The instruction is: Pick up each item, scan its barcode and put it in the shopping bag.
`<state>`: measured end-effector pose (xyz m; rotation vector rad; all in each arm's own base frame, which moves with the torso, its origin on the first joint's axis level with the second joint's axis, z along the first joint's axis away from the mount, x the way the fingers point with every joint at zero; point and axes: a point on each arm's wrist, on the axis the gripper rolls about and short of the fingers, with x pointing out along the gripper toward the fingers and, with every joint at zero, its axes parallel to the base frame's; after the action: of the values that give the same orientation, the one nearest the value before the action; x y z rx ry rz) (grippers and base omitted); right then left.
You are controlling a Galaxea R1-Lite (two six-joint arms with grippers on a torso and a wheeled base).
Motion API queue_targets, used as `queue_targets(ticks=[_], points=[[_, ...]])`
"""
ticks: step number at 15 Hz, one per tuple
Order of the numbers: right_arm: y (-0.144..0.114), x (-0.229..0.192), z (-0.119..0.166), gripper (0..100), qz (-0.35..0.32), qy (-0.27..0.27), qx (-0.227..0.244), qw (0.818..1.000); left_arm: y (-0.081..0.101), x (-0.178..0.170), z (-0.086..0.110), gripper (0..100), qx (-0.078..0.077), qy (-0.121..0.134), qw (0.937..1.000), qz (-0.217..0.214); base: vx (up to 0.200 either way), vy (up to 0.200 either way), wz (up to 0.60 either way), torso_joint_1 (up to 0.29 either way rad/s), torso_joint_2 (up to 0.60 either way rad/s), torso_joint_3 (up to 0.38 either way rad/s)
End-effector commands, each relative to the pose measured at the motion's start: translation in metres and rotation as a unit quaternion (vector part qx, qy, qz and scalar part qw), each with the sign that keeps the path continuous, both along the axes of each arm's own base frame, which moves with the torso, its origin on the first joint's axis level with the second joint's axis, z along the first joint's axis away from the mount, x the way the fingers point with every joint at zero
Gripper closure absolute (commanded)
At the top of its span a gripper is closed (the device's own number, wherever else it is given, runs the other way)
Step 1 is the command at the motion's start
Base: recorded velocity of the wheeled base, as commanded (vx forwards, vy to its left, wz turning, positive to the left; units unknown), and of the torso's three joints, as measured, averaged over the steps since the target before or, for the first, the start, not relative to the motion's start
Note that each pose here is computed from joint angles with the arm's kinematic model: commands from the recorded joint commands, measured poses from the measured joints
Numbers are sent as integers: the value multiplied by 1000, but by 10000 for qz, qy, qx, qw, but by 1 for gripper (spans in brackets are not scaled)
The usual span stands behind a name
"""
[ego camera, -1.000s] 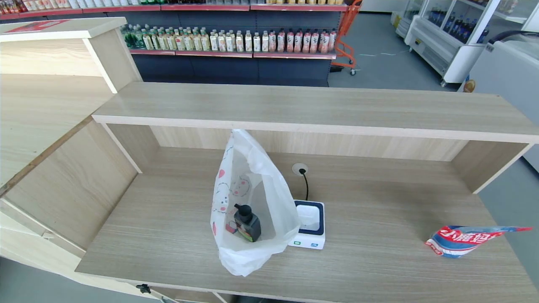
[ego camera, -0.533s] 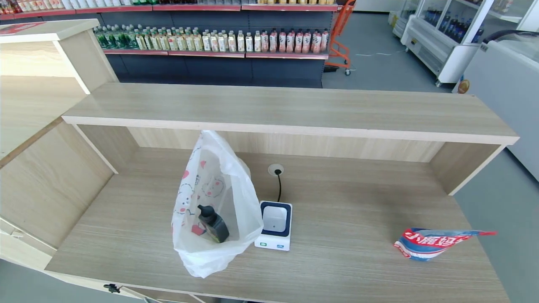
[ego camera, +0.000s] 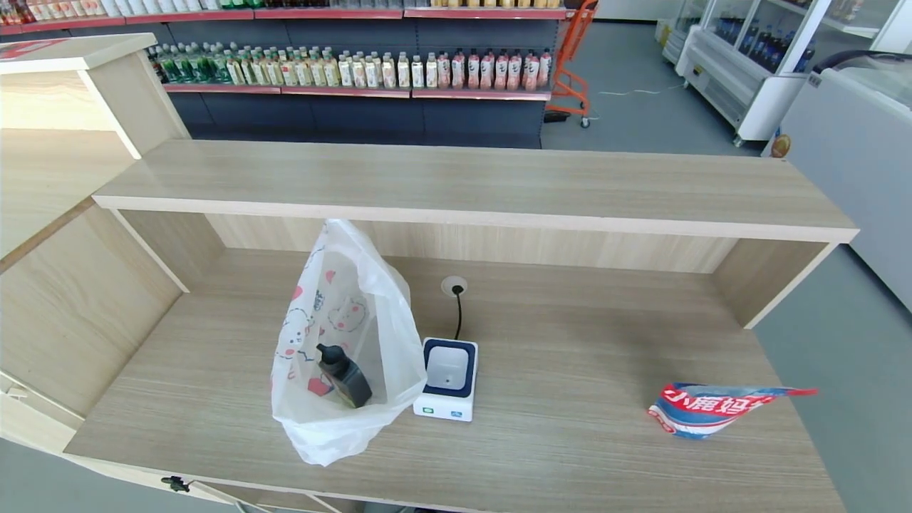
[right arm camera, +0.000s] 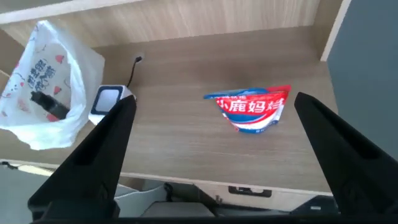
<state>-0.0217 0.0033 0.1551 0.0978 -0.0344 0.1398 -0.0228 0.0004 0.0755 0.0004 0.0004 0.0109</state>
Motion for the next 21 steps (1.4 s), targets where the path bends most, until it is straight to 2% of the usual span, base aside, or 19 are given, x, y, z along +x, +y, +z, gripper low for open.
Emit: queue_targets(ticks=[1, 2, 3, 4, 5, 7, 10, 13, 20, 21], points=[[-13, 124, 116, 0, -1380, 1770, 1972, 9543, 0, 0, 0, 0, -2, -2, 10000, -1, 0, 0, 0, 0, 0, 0], [-18, 155, 111, 0, -2031, 2238, 2540, 9188, 0, 0, 0, 0, 6, -2, 10000, -1, 0, 0, 0, 0, 0, 0], [-24, 180, 90, 0, -2545, 2961, 3015, 8699, 0, 0, 0, 0, -2, -2, 10000, -1, 0, 0, 0, 0, 0, 0], [-25, 187, 74, 0, -2759, 3400, 3142, 8424, 0, 0, 0, 0, -2, -2, 10000, -1, 0, 0, 0, 0, 0, 0], [-25, 194, 56, 0, -2904, 3735, 3232, 8196, 0, 0, 0, 0, -2, -2, 10000, -1, 0, 0, 0, 0, 0, 0], [-21, 197, 29, 0, -2961, 4163, 3174, 7989, 0, 0, 0, 0, -2, -2, 10000, -1, 0, 0, 0, 0, 0, 0], [-22, 221, -1, 0, -2913, 4169, 3174, 8003, 0, 0, 0, 0, 6, -2, 10000, -1, 0, 0, 0, 0, 0, 0], [-20, 247, -22, 0, -2906, 4371, 3095, 7929, 0, 0, 0, 0, -2, -2, 10000, -1, 0, 0, 0, 0, 0, 0], [-8, 298, -63, 0, -2632, 4299, 2990, 8103, 0, 0, 0, 0, -2, -2, 10000, -1, 0, 0, 0, 0, 0, 0], [-6, 303, -68, 100, -2594, 4320, 2955, 8116, 0, 0, 0, 0, 6, -2, 10000, -1, 0, 0, 0, 0, 0, 0]])
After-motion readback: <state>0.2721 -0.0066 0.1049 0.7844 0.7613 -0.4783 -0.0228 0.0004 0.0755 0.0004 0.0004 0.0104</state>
